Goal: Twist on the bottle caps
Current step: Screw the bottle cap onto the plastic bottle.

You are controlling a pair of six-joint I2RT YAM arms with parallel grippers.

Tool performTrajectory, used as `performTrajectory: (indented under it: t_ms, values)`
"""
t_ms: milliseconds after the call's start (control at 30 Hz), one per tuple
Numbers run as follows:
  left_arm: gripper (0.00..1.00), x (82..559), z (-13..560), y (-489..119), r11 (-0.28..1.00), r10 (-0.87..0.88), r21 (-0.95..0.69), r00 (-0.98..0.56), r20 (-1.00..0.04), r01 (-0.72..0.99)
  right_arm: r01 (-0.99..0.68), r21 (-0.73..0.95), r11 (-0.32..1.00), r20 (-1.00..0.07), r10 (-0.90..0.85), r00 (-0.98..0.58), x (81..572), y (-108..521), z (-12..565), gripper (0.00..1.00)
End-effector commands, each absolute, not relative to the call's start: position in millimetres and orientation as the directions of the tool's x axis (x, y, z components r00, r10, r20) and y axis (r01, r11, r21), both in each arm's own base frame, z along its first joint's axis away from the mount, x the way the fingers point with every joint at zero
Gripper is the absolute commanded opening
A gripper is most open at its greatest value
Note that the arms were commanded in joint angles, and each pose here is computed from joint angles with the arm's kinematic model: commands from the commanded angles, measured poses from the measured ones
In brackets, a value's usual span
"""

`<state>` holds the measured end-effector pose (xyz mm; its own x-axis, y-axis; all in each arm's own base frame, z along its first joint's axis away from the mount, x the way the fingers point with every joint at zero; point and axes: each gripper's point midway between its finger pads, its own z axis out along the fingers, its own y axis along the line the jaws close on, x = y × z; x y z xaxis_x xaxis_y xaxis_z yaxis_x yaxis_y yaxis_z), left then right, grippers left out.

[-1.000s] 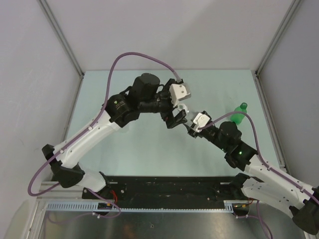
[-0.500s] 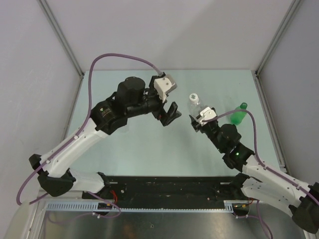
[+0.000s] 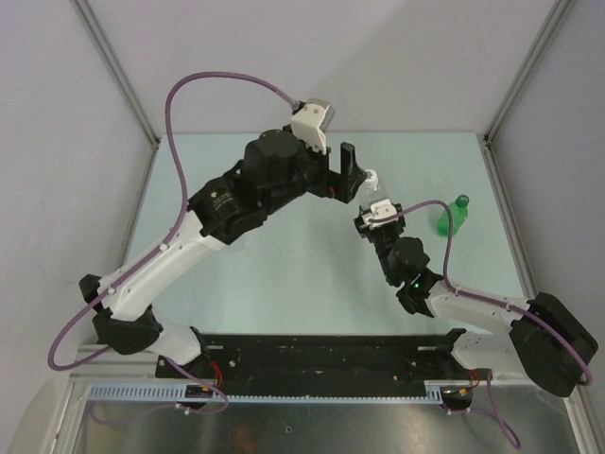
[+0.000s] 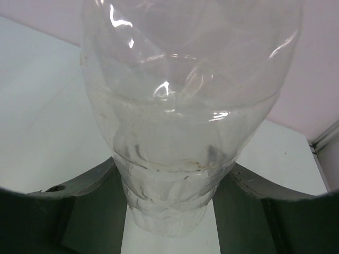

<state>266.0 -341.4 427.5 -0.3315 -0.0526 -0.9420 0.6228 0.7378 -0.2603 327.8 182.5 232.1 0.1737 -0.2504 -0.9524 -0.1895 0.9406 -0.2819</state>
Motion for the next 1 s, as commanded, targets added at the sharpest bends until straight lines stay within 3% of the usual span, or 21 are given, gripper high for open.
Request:
performTrajectory:
  t_ms: [0, 300, 600, 867, 967]
  values:
    - [0.98, 276, 450, -340, 0.794, -0.169, -0.308, -0.297, -0.94, 0.524, -0.15, -0.132, 0.98, -0.96, -0.088, 0.265, 328, 181, 267, 0.0]
    - [0.94, 291, 437, -372, 0.84, -0.161, -0.286, -0.291, -0.943, 0.46, -0.161, -0.129, 0.979, -0.968, -0.089, 0.233, 329, 187, 256, 0.0]
    - [0.81, 293, 434, -391, 0.852, -0.141, -0.257, -0.273, -0.952, 0.456, -0.165, -0.16, 0.973, -0.972, -0.127, 0.197, 333, 192, 240, 0.0]
    - [0.77, 294, 414, -396, 0.863, -0.107, -0.236, -0.296, -0.949, 0.447, -0.18, -0.162, 0.97, -0.974, -0.128, 0.186, 332, 194, 237, 0.0]
    - [0.69, 294, 409, -398, 0.863, -0.101, -0.235, -0.303, -0.948, 0.448, -0.187, -0.157, 0.97, -0.974, -0.121, 0.19, 331, 194, 240, 0.0]
